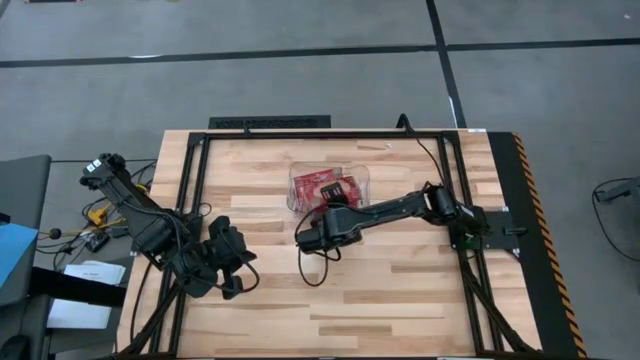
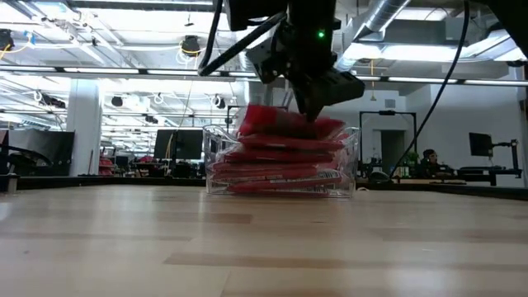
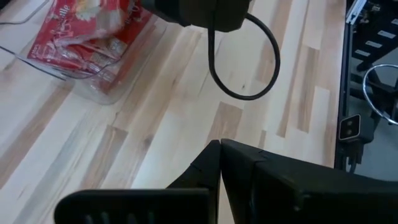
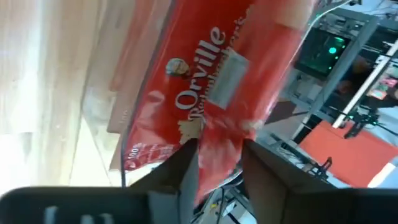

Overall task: Sort popcorn bags into baskets
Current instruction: Put the red popcorn bag into the transparent bin, then return to Home Position

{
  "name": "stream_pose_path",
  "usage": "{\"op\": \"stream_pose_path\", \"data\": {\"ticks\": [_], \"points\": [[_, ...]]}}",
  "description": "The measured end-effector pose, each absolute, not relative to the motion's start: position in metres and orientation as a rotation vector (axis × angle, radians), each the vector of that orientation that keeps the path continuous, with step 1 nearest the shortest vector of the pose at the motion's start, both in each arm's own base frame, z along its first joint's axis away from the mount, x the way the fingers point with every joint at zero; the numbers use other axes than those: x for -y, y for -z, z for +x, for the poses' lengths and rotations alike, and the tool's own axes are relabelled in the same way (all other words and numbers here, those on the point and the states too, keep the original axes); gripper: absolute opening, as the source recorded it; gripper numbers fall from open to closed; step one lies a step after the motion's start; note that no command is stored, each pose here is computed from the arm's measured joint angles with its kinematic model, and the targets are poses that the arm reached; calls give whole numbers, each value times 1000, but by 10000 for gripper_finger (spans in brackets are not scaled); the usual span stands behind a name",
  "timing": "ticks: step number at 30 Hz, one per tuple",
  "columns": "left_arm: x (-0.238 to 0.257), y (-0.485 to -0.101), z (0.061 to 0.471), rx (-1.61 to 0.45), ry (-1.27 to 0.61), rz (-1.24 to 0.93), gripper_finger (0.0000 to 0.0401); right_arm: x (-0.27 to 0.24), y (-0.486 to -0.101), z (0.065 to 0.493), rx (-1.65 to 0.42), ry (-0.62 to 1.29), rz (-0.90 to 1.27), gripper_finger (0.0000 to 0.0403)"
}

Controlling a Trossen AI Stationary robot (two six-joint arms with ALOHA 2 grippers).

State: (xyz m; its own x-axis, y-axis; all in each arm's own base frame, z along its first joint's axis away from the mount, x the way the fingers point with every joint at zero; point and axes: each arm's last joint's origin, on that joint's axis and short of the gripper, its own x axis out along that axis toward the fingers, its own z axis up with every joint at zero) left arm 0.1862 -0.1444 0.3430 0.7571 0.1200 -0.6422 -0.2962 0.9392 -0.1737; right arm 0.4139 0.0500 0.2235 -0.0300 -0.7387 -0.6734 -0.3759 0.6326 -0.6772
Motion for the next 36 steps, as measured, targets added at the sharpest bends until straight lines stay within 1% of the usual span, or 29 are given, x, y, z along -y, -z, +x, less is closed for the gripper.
{"op": "stream_pose_path", "data": {"ticks": [4, 7, 10, 13, 17, 20, 22, 25, 29, 32, 34, 36], "points": [[144, -343, 186, -675, -231, -272, 0, -51, -224, 413, -1654, 334, -899, 179], [144, -343, 186, -675, -231, -273, 0, -49, -232, 416, -1634, 300, -845, 202], [145, -343, 186, -675, -231, -273, 0, -43, -242, 421, -1597, 314, -804, 220], [145, -343, 186, -675, -231, -274, 0, -34, -250, 425, -1564, 341, -770, 227], [145, -343, 186, -674, -232, -277, 0, -28, -266, 430, -1509, 350, -710, 224], [144, -348, 184, -641, -224, -297, 0, -31, -294, 433, -1405, 323, -593, 219], [141, -360, 174, -576, -211, -314, 0, -33, -318, 432, -1308, 301, -497, 216], [131, -385, 151, -445, -196, -300, 0, -33, -355, 415, -1117, 259, -367, 212], [103, -408, 113, -257, -237, -312, 0, -29, -410, 382, -890, 238, -240, 208], [80, -405, 91, -204, -241, -313, 0, -22, -443, 355, -751, 212, -180, 204], [67, -395, 81, -197, -232, -317, 0, -20, -461, 339, -641, 155, -130, 202], [57, -380, 74, -196, -232, -318, 0, -17, -465, 324, -599, 90, -114, 199]]}}
